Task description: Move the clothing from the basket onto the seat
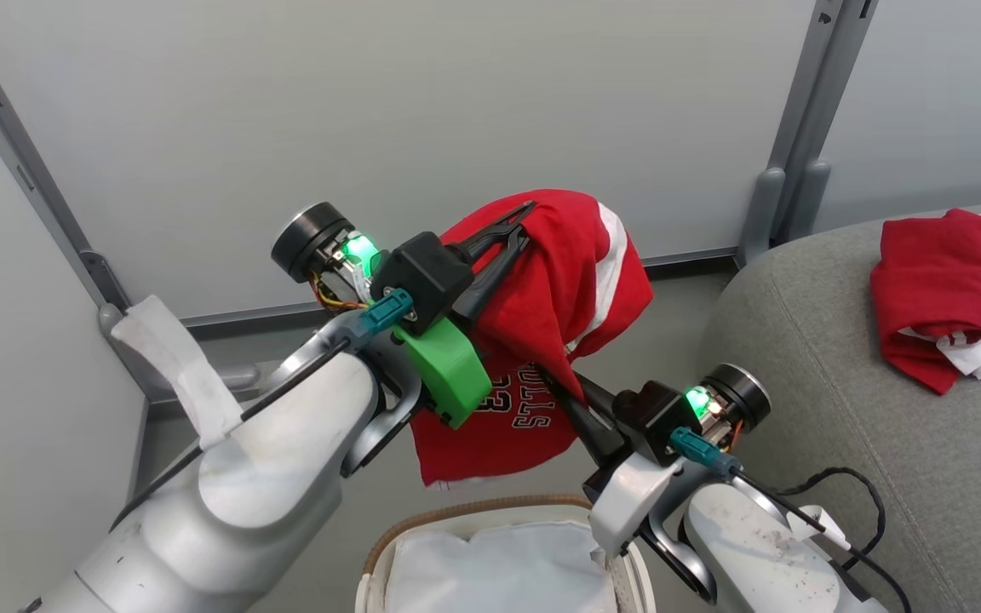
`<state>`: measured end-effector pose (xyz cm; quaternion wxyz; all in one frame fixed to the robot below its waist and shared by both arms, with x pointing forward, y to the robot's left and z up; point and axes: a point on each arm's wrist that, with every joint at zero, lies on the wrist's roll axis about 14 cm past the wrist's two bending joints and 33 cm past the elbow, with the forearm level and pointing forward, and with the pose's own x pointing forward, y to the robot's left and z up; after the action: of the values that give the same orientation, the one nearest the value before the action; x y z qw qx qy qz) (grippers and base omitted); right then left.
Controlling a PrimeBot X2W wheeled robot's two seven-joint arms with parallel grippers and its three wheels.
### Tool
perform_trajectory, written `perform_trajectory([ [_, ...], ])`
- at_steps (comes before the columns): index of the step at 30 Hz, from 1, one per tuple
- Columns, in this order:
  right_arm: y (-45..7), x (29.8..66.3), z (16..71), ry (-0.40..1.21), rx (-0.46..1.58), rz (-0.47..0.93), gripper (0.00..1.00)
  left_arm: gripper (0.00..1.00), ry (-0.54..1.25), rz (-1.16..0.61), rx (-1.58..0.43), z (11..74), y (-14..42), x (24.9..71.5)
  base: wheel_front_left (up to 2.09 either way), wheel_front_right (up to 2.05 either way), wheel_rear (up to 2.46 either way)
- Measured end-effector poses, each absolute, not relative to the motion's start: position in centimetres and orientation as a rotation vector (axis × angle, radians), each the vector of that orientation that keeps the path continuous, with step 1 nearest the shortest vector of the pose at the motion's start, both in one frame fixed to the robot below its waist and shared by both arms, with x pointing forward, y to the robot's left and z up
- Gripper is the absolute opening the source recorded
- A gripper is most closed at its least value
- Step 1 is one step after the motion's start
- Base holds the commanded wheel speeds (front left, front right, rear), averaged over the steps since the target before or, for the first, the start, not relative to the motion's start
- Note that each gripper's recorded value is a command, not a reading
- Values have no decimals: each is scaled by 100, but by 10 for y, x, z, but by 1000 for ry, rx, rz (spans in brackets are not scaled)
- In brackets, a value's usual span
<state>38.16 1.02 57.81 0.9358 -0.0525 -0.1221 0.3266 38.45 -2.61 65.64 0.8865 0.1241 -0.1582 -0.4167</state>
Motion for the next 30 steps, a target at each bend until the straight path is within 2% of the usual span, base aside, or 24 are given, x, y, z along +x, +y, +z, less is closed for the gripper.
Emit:
perform_trajectory([
  [11,-8,392,581,-251,-99,608,0,0,-237,-817,81,615,-15,384,0,0,0],
  [13,-14,395,583,-255,-98,589,0,45,-211,-804,47,603,-14,382,0,0,0],
  [14,-18,397,584,-259,-98,575,0,81,-191,-796,27,594,-14,381,0,0,0],
  [15,-20,398,585,-262,-96,566,0,100,-179,-791,16,588,-14,379,0,0,0],
  [30,-72,414,582,-257,-95,399,0,100,19,-712,-158,512,-13,351,0,0,0],
])
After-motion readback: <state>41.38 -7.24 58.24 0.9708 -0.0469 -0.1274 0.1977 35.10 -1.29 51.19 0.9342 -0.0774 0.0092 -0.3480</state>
